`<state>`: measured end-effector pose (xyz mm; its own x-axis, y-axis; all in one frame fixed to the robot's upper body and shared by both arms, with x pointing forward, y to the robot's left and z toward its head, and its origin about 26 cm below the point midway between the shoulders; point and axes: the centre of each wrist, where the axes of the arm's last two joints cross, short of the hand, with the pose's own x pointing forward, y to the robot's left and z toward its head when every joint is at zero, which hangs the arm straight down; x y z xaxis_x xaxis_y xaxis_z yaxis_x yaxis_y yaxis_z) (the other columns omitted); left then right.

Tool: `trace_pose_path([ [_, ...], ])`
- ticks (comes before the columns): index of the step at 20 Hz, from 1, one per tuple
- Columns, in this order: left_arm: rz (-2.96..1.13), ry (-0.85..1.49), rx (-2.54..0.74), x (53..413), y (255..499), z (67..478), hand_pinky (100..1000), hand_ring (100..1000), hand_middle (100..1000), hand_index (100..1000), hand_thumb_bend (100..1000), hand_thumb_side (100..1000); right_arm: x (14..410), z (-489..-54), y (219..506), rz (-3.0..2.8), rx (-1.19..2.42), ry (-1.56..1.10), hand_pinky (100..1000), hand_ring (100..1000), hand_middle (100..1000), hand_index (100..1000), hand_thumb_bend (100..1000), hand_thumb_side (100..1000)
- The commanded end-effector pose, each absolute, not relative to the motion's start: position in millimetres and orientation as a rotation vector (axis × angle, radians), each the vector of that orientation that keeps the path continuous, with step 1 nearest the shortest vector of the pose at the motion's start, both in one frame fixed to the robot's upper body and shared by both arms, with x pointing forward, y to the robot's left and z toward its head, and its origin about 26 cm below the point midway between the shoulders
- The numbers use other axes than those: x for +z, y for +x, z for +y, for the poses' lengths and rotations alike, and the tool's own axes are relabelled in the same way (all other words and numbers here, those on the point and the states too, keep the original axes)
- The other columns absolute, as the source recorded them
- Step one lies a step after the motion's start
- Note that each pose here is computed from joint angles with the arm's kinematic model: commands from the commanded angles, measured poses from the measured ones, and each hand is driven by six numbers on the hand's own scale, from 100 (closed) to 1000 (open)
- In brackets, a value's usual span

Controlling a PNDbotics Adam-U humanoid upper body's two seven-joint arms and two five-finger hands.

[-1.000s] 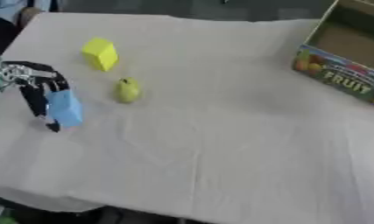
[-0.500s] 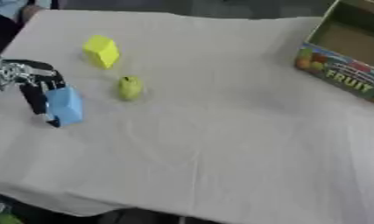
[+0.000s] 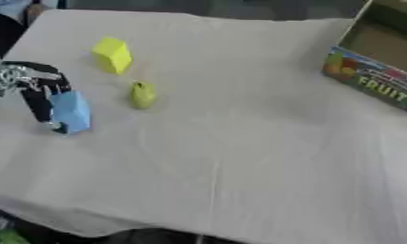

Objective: Pick up the objects with one hand, pass them to the other hand, and then place them into the box on the other side of the table.

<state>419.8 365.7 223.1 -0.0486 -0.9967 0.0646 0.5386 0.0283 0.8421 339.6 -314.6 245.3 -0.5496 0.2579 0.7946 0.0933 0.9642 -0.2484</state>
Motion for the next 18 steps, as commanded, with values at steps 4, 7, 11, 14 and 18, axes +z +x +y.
trace_pose_path([
  [4,-1.142,0.841,-1.34,289,397,352,697,718,639,514,450,100,261,-317,337,-2.195,0.236,-0.266,1000,1000,854,884,100,566],
  [7,-1.263,0.826,-1.309,297,396,330,683,696,624,510,397,100,262,-316,337,-2.2,0.238,-0.262,1000,1000,854,884,100,566],
  [11,-1.398,0.791,-1.246,295,396,307,671,675,611,508,351,100,263,-314,338,-2.205,0.241,-0.254,1000,1000,854,884,100,565],
  [14,-1.49,0.756,-1.199,286,400,289,657,652,596,510,287,100,266,-310,338,-2.218,0.255,-0.233,1000,1000,856,884,100,563],
  [18,-1.558,0.692,-1.167,264,409,263,648,638,586,509,238,100,277,-294,338,-2.258,0.348,-0.19,1000,1000,856,884,100,551],
])
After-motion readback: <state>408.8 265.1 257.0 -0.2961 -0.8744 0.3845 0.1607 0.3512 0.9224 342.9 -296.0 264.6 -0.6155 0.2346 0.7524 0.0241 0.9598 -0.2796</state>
